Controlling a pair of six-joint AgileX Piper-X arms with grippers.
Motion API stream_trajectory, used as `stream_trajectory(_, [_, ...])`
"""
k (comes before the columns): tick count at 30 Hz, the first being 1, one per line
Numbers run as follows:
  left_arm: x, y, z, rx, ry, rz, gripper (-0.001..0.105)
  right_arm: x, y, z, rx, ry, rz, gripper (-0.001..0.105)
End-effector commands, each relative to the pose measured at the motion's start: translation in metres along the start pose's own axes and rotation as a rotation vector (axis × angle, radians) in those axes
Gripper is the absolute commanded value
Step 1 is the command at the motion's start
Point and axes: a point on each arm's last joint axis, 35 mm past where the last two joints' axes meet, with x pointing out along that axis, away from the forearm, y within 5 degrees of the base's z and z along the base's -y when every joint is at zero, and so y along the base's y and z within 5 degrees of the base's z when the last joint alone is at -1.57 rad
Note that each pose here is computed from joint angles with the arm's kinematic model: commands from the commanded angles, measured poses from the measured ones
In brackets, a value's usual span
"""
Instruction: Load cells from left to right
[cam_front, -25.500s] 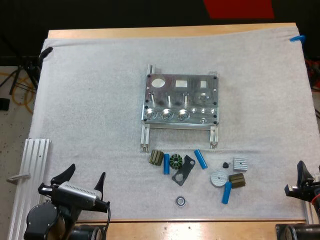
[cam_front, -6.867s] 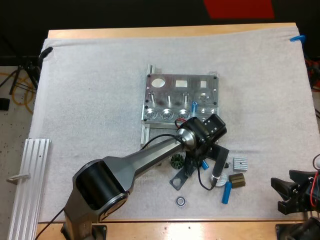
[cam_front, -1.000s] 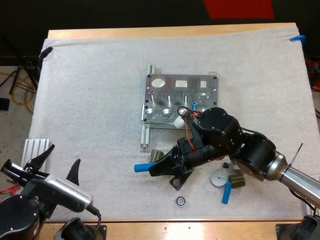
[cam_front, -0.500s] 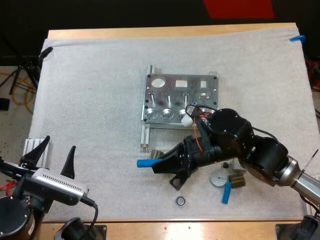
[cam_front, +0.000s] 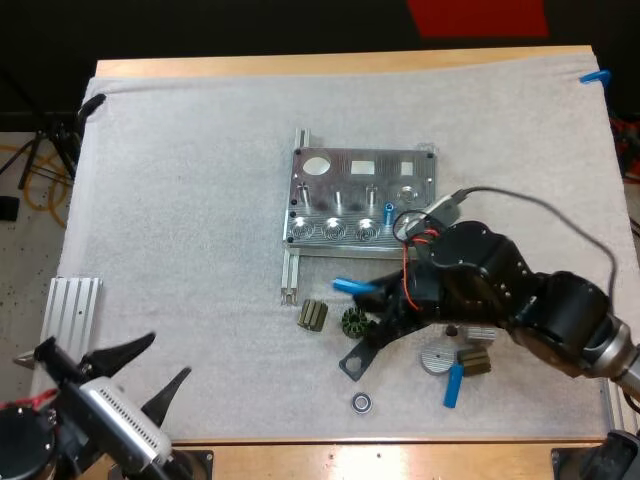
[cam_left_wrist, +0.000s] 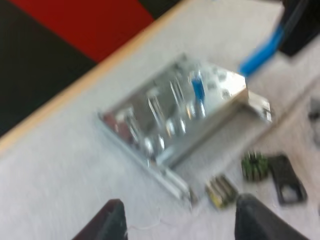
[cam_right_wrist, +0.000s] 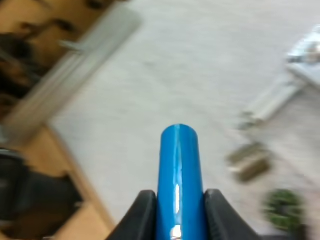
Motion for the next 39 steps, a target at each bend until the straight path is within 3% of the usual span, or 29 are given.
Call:
stream_trajectory(1, [-0.005, 0.001, -0.008, -0.013, 0.033, -0.003, 0.047, -0.012, 0.000, 0.004, -0.029, 0.008, -0.089, 0.000])
stream_trajectory(5, [-0.013, 0.004, -0.018, -0.042, 0.034, 0.040, 0.047, -0.021, -0.003, 0.010, -0.040, 0.019, -0.216, 0.000])
stream_trajectory(12, [-0.001, 0.005, -0.036, -0.073, 0.043, 0.092, 0.047, -0.010, -0.007, 0.012, -0.037, 0.049, -0.271, 0.000])
stream_trajectory(16, [0.014, 0.005, -0.042, -0.145, -0.009, 0.168, 0.047, 0.002, -0.012, 0.016, -0.045, 0.144, -0.316, 0.000])
stream_trajectory(19, [0.020, 0.007, -0.041, -0.145, -0.043, 0.242, 0.047, 0.006, -0.013, 0.022, -0.058, 0.209, -0.338, 0.000])
stream_trajectory(24, [0.021, 0.007, -0.040, -0.122, -0.052, 0.254, 0.047, 0.013, -0.017, 0.029, -0.086, 0.280, -0.379, 0.000])
stream_trajectory(25, [0.021, 0.006, -0.040, -0.116, -0.050, 0.238, 0.047, 0.014, -0.019, 0.030, -0.089, 0.300, -0.392, 0.000])
stream_trajectory(29, [0.022, -0.002, -0.040, -0.124, -0.030, 0.000, 0.047, 0.016, -0.035, 0.033, -0.051, 0.368, -0.418, 0.000])
stream_trajectory(36, [0.022, -0.004, -0.038, -0.124, -0.044, -0.073, 0.047, 0.037, -0.067, 0.040, -0.091, 0.483, -0.399, 0.000])
stream_trajectory(39, [0.022, -0.008, -0.037, -0.122, -0.044, -0.162, 0.047, 0.055, -0.081, 0.045, -0.134, 0.555, -0.427, 0.000])
